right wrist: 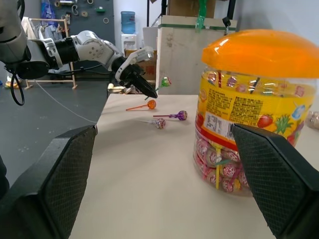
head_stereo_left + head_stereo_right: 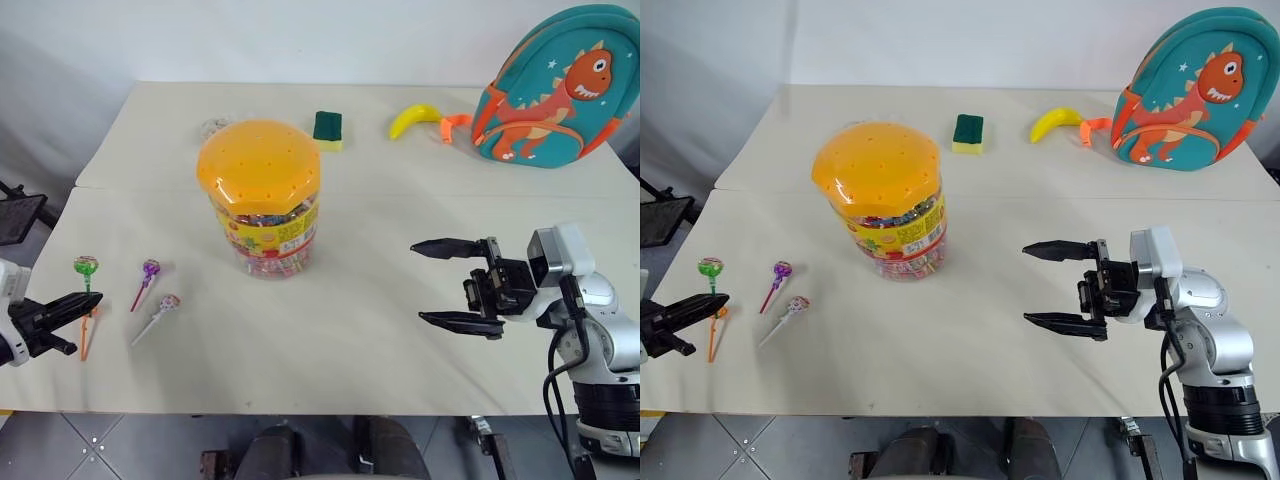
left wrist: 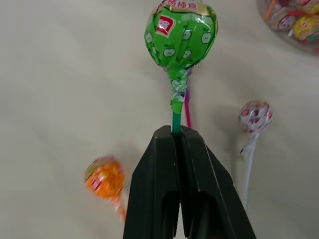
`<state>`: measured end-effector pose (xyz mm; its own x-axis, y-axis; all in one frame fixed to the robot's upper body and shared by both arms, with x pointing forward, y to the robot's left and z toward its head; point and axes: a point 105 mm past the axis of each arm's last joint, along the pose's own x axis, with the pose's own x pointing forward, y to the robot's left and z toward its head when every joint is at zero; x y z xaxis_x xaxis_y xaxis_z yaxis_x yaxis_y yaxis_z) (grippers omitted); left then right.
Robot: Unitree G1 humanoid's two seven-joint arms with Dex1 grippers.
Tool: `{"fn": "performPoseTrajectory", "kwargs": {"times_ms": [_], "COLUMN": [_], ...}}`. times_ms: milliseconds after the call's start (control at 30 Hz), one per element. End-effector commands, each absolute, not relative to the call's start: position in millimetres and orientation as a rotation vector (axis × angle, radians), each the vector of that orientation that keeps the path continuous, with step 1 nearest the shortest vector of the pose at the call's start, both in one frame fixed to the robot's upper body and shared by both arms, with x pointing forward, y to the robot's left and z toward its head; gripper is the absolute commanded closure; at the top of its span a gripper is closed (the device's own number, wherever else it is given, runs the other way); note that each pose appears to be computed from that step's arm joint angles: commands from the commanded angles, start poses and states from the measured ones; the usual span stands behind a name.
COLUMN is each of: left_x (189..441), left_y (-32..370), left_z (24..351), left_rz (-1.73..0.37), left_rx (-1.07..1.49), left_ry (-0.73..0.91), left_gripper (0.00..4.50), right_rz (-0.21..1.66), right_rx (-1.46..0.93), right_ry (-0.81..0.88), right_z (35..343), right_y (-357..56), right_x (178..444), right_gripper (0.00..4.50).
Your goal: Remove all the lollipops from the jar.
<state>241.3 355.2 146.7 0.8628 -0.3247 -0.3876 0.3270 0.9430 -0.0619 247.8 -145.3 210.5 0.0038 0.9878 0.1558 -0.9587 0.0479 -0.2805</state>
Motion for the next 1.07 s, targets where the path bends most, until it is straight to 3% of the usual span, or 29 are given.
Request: {"fn": "performPoseTrajectory", "kwargs": {"times_ms": [33,167,367,633,767,1067], "left_x": [244,243,235,199,177,198], "left_y": [359,355,340,318,314,305], "left_z": [150,151,181,193,178,171], "left_rz": [-0.318,-0.341,-0.508,-0.738,-0.793,-0.682], "left_rx": [-0.016,-0.033,0.018,0.218,0.352,0.405], "left_ry": [0.422,0.432,0.293,0.209,0.231,0.024], "left_gripper": [4.01,2.93,1.09,1.09,1.09,1.09], "right_rz": [1.538,1.522,1.494,1.493,1.435,1.272], "right_rx": [-0.126,-0.127,-0.127,-0.166,-0.285,-0.395], "right_ry": [-0.374,-0.358,-0.336,-0.287,-0.283,-0.257], "right_z": [216,215,213,208,199,173], "right_y": [-145,-151,-168,-186,-198,-211], "right_x": [245,244,241,237,237,229], "right_gripper": [0.00,0.00,0.00,0.00,0.00,0.00]}}
